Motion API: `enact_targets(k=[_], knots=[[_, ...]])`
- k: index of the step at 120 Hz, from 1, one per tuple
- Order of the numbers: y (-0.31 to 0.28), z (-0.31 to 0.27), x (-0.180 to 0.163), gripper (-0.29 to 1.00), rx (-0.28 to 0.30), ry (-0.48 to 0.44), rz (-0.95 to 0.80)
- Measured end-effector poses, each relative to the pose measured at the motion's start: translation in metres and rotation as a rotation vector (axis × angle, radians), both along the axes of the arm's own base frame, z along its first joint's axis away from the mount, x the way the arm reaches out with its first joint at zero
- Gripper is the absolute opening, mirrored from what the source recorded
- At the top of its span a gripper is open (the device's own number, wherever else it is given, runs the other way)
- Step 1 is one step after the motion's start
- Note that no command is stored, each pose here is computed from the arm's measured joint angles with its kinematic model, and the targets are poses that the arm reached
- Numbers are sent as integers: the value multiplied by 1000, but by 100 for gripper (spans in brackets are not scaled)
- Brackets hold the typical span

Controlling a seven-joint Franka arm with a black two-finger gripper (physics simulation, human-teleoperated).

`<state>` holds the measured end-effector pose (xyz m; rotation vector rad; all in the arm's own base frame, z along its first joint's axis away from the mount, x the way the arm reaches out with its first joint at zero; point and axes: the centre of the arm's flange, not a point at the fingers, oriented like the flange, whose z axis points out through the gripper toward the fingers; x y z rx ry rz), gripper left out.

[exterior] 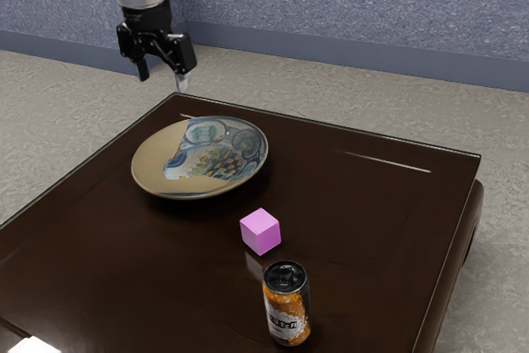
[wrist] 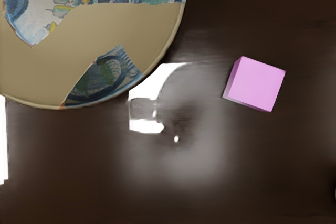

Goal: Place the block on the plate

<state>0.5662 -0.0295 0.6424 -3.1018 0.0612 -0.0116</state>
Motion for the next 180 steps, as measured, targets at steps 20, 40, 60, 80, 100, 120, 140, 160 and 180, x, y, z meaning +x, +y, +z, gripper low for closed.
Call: enact_targets(k=[20, 40, 60, 80, 100, 120, 140, 160, 180], knots=[[16, -13, 10, 70, 18, 15, 29], [-5, -24, 26, 70, 32, 31, -37], [-43, -74, 73, 70, 21, 78, -138], [-92, -142, 101, 70, 9, 146, -255], [-124, -210, 109, 70, 9, 202, -339], [-129, -277, 101, 70, -7, 245, -372], [-119, -312, 97, 70, -29, 236, -369], [-103, -325, 100, 70, -34, 219, -350], [-108, -335, 100, 70, -45, 213, -366]])
